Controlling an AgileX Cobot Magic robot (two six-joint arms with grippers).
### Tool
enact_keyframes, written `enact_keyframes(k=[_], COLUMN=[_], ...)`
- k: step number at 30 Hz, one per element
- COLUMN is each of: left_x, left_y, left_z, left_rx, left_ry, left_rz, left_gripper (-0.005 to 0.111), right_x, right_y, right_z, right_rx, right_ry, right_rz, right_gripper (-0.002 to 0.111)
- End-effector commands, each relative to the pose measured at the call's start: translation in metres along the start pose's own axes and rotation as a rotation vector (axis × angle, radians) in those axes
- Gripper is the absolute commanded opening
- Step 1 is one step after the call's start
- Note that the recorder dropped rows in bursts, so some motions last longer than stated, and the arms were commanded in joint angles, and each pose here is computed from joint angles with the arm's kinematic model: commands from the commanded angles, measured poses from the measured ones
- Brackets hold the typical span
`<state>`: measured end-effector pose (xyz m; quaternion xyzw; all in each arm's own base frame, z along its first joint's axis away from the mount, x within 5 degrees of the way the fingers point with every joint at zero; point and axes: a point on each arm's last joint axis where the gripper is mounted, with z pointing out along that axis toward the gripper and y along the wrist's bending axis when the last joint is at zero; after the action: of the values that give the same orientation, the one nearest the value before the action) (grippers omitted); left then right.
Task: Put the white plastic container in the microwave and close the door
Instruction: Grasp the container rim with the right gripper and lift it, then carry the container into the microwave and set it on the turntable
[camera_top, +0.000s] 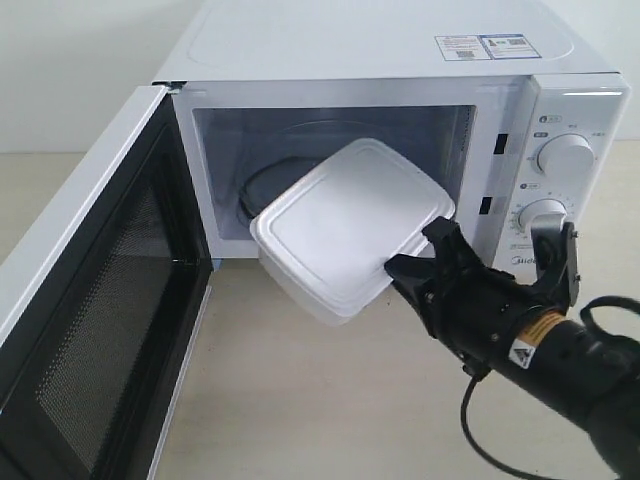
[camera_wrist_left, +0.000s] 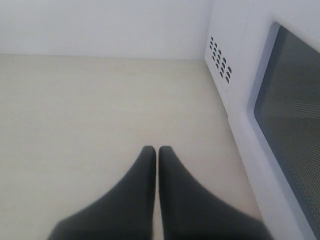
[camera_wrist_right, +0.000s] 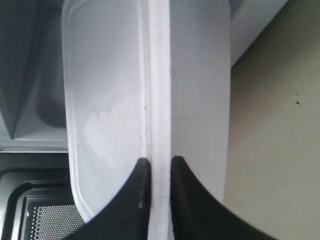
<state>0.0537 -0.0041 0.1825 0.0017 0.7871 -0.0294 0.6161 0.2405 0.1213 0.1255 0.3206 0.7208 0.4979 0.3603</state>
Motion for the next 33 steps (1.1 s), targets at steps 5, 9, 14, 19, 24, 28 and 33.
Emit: enact_keyframes(k=[5, 9, 14, 19, 24, 28, 33], left_x=[-0.003, -0.003, -0.003, -0.003, -0.003, -0.003, -0.003], left_y=[0.0, 0.0, 0.0, 0.0, 0.0, 0.0, 0.0], left_z=[0.0, 0.0, 0.0, 0.0, 0.0, 0.0, 0.0], left_rx=[0.002, 0.002, 0.002, 0.002, 0.002, 0.002, 0.002], left_ry=[-0.017, -0.017, -0.017, -0.017, -0.017, -0.017, -0.017], left_rz=[-0.005, -0.005, -0.005, -0.005, -0.005, -0.005, -0.005], left_gripper=[0.004, 0.004, 0.004, 0.004, 0.004, 0.004, 0.004], right_x=[0.031, 0.042, 0.046, 0.041, 0.016, 0.006, 0.007], right_y=[0.016, 0.038, 0.063, 0.071, 0.075, 0.076, 0.078], right_z=[-0.002, 0.026, 0.07, 0.109, 0.128, 0.134, 0.137], right_rx=[0.045, 0.047, 0.06, 0.052, 0.057, 0.087, 0.077], right_ry=[-0.334, -0.308, -0.364, -0.423, -0.459, -0.437, -0.378], right_rz=[-0.028, -0.019, 0.01, 0.01, 0.06, 0.085, 0.029], right_gripper=[0.0, 0.0, 0.0, 0.0, 0.0, 0.0, 0.0])
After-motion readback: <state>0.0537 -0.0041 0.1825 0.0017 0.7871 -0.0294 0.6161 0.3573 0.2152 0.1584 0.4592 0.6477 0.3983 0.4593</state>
